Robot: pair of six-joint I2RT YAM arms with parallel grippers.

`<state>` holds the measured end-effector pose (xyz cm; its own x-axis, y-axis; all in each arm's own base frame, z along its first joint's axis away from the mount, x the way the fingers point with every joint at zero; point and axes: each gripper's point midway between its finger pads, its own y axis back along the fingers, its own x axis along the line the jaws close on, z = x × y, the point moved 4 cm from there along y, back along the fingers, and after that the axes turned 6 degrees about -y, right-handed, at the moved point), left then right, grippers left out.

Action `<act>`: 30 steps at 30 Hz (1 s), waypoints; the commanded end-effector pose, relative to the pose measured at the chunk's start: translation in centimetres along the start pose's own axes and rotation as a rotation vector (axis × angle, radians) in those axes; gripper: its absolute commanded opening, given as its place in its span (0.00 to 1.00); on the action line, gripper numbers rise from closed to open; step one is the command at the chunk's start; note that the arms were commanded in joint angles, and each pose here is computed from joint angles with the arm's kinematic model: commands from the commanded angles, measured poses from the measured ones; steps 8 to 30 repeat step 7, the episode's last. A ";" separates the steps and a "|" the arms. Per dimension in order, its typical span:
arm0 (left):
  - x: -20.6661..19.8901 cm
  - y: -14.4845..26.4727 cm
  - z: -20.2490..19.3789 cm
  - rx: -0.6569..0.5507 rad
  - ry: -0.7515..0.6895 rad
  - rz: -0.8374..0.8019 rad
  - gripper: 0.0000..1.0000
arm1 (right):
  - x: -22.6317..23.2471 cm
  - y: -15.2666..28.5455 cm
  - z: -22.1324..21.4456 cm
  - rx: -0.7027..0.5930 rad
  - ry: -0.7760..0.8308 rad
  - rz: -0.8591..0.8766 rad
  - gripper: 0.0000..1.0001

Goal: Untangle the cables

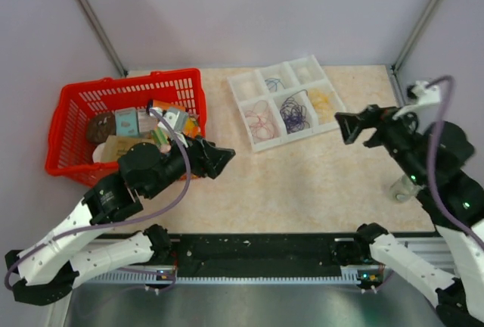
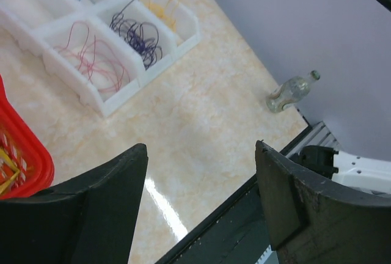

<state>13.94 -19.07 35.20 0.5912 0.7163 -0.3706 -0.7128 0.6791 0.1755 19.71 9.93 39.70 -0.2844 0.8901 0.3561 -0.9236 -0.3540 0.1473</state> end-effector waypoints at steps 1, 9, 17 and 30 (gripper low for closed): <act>-1.6 1.5 5.1 -0.171 -0.029 -0.068 0.75 | 0.7 5.6 4.9 -0.188 0.024 0.044 0.99; -2.3 3.4 7.6 -0.269 -0.033 -0.109 0.75 | 1.2 8.8 5.8 -0.278 0.023 0.119 0.99; -2.3 3.4 7.6 -0.269 -0.033 -0.109 0.75 | 1.2 8.8 5.8 -0.278 0.023 0.119 0.99; -2.3 3.4 7.6 -0.269 -0.033 -0.109 0.75 | 1.2 8.8 5.8 -0.278 0.023 0.119 0.99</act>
